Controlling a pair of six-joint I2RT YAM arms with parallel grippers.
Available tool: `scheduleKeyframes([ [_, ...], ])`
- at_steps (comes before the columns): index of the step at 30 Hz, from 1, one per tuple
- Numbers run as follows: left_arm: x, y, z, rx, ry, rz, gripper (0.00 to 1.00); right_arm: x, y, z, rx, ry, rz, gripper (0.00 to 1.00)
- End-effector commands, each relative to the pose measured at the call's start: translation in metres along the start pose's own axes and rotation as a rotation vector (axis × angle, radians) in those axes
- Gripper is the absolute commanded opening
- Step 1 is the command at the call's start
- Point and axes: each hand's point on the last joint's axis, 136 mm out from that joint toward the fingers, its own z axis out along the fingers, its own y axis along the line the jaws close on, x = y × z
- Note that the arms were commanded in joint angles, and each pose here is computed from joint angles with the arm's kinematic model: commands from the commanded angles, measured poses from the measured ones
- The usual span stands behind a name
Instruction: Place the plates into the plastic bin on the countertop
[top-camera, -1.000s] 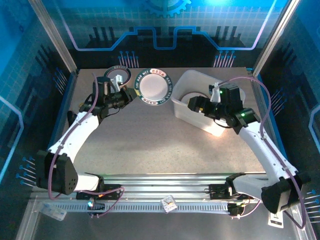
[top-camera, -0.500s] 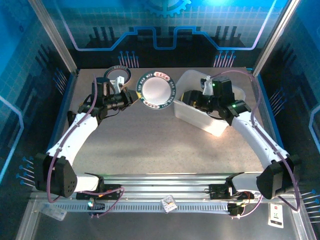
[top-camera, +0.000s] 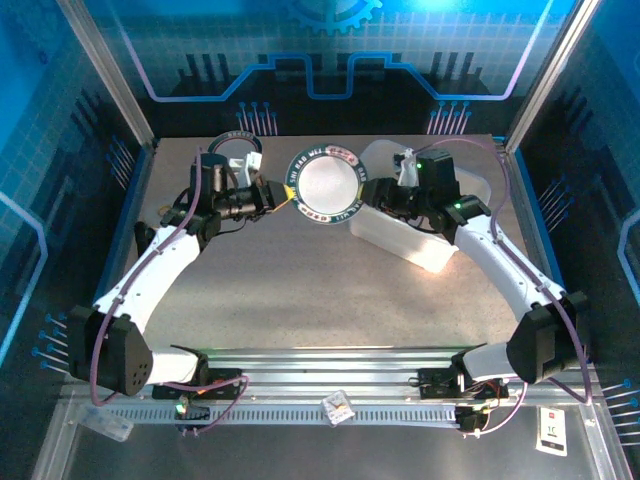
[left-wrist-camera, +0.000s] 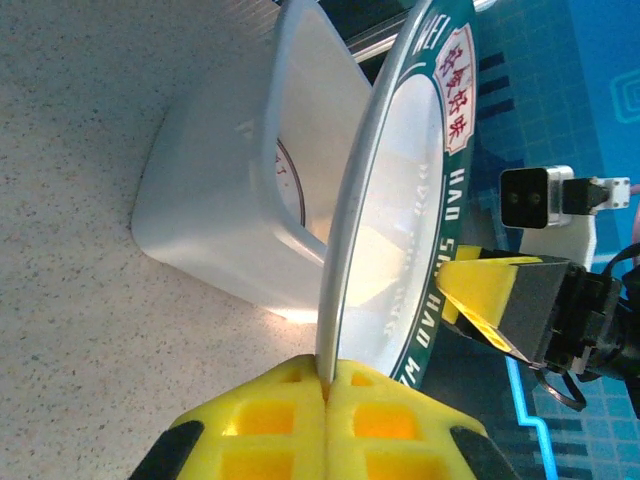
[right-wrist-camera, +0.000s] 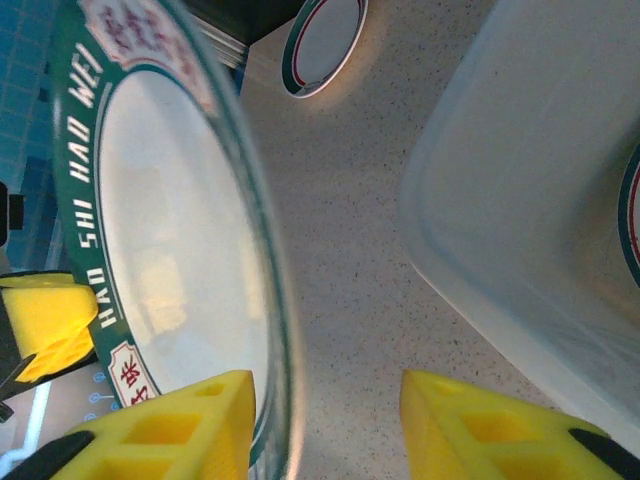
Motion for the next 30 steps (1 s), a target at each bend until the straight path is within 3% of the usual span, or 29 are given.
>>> scheduleKeyframes([
  [1, -0.012, -0.032, -0.002, 0.095, -0.015, 0.066, 0.0, -0.005, 0.014, 0.002, -0.047, -0.01, -0.011, 0.41],
  [21, -0.004, -0.029, 0.004, 0.073, 0.007, 0.082, 0.02, -0.003, 0.018, 0.001, -0.089, -0.019, 0.042, 0.03],
  [25, -0.004, -0.025, 0.008, 0.061, 0.015, 0.079, 0.24, -0.006, 0.016, 0.0, -0.077, -0.032, 0.053, 0.0],
  [30, -0.01, -0.019, 0.009, 0.03, -0.005, 0.078, 0.66, -0.017, 0.016, -0.009, -0.078, -0.074, 0.064, 0.0],
])
